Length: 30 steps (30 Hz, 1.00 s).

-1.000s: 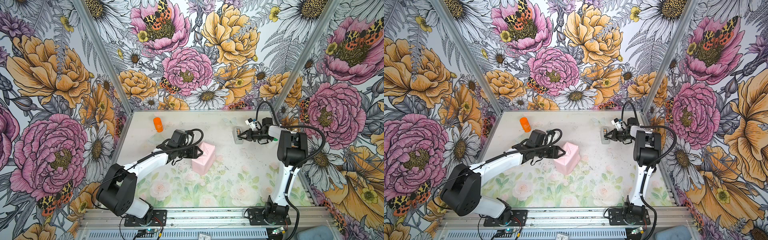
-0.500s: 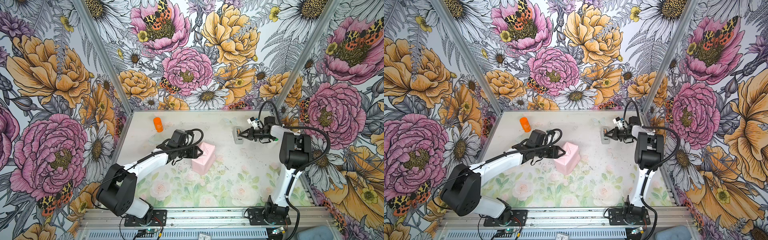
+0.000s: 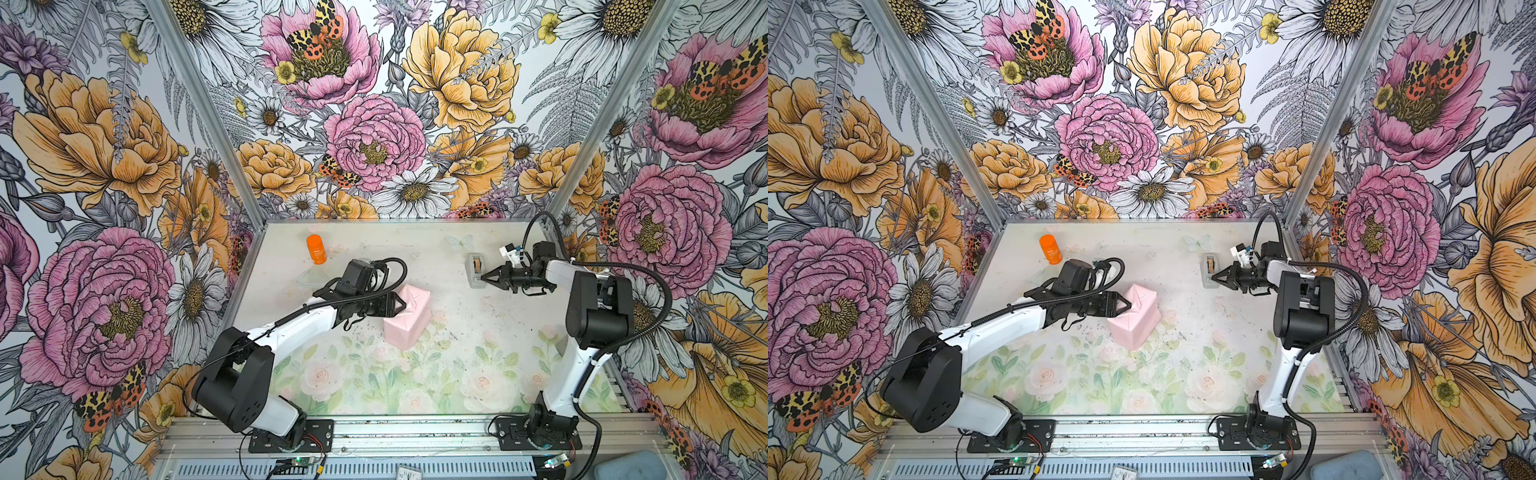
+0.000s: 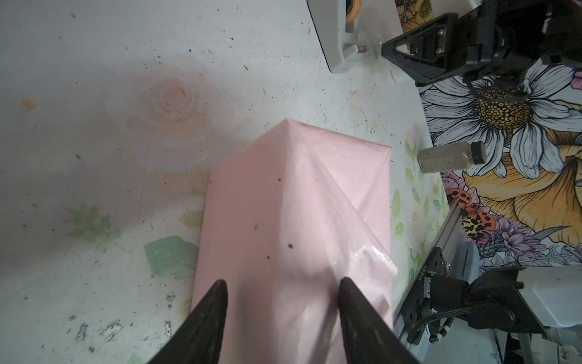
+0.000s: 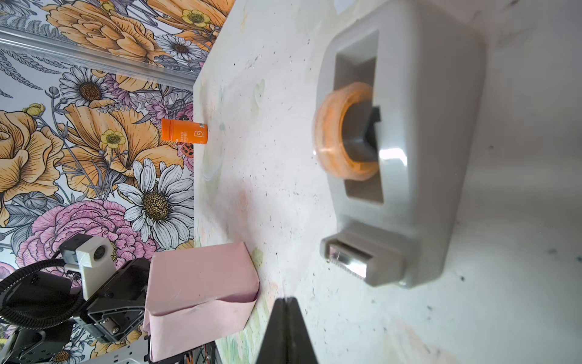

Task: Wrap the gift box in paper
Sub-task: 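Pull a strip of tape from the dispenser with the right gripper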

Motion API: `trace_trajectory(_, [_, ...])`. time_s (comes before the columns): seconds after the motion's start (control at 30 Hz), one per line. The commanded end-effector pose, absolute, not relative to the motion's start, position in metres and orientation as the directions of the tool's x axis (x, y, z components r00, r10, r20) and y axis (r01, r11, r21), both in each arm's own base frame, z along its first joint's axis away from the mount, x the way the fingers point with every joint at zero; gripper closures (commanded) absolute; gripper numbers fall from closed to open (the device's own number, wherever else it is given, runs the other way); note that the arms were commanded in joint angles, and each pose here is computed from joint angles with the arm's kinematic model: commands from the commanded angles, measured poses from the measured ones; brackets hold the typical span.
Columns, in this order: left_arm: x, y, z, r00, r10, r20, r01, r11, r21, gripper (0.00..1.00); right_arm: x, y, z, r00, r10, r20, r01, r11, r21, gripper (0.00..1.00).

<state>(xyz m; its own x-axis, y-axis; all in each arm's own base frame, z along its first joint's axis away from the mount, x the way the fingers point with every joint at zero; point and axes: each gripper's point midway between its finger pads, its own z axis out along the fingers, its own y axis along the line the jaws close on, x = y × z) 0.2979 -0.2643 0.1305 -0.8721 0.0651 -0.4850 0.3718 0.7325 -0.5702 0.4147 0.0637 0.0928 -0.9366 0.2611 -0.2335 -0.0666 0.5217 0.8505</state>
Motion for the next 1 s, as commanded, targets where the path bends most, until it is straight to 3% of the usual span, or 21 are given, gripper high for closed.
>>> trace_trajectory(0.0, [0.298, -0.257, 0.124, -0.865, 0.079, -0.495, 0.369, 0.768, -0.523, 0.42, 0.411, 0.061, 0.101, -0.921, 0.282, -0.268, -0.079, 0.537, 0.84, 1.0])
trace_trajectory(0.67, [0.298, -0.256, 0.126, -0.861, 0.076, -0.502, 0.371, 0.77, -0.52, 0.42, 0.4, 0.068, 0.05, -0.925, 0.328, -0.189, 0.03, 0.561, 0.827, 1.0])
trace_trajectory(0.97, [0.298, -0.257, 0.128, -0.86, 0.077, -0.505, 0.375, 0.767, -0.52, 0.42, 0.407, 0.067, 0.031, -0.918, 0.361, -0.166, 0.108, 0.629, 0.77, 1.0])
